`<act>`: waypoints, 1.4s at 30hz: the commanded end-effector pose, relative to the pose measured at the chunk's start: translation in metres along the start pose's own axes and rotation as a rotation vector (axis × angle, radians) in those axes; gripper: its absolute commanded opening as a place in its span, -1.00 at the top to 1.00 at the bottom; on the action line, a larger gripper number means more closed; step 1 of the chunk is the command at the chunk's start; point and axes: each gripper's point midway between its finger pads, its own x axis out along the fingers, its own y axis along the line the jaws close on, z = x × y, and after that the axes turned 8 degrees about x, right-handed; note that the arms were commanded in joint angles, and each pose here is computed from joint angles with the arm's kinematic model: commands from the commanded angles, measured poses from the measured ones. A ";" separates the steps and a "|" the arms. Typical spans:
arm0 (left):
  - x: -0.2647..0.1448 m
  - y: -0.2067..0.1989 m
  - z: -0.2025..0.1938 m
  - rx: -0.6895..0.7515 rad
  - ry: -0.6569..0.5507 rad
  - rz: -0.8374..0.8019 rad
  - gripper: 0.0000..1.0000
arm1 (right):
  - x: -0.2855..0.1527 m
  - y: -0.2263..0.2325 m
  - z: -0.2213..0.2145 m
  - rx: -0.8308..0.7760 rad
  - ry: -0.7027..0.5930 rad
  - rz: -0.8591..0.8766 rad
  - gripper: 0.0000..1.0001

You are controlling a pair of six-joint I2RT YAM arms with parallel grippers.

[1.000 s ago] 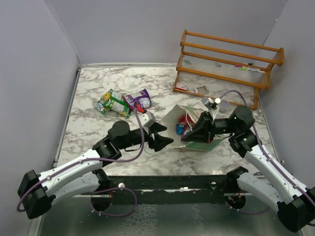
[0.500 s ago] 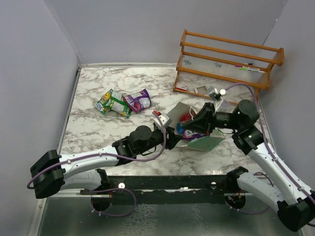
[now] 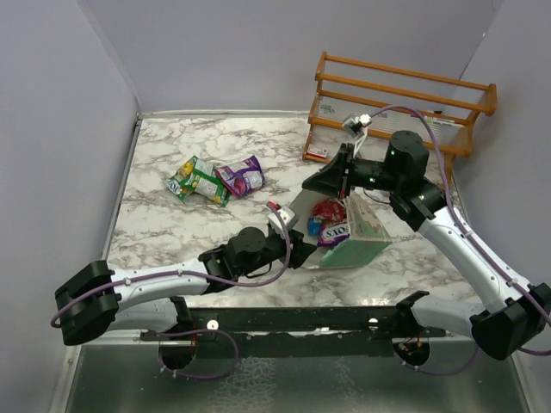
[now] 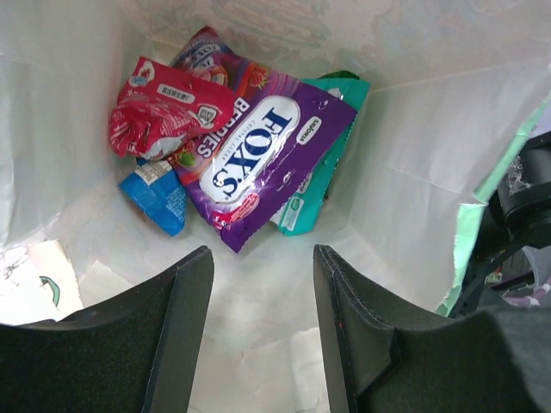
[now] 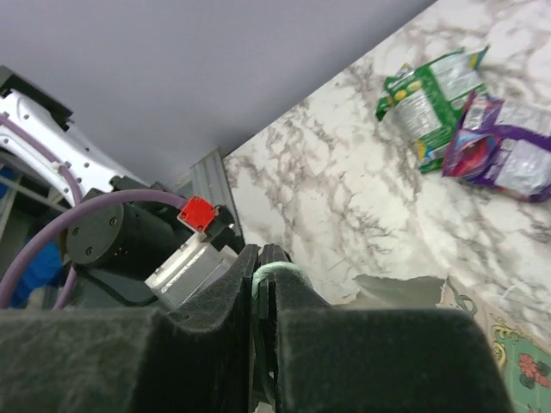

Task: Take the snacks out of the paper bag
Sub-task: Take out the snack from the paper bag.

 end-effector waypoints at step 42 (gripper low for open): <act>0.093 0.058 -0.021 0.800 0.111 0.111 -0.64 | -0.023 0.071 -0.038 -0.124 0.111 0.189 0.97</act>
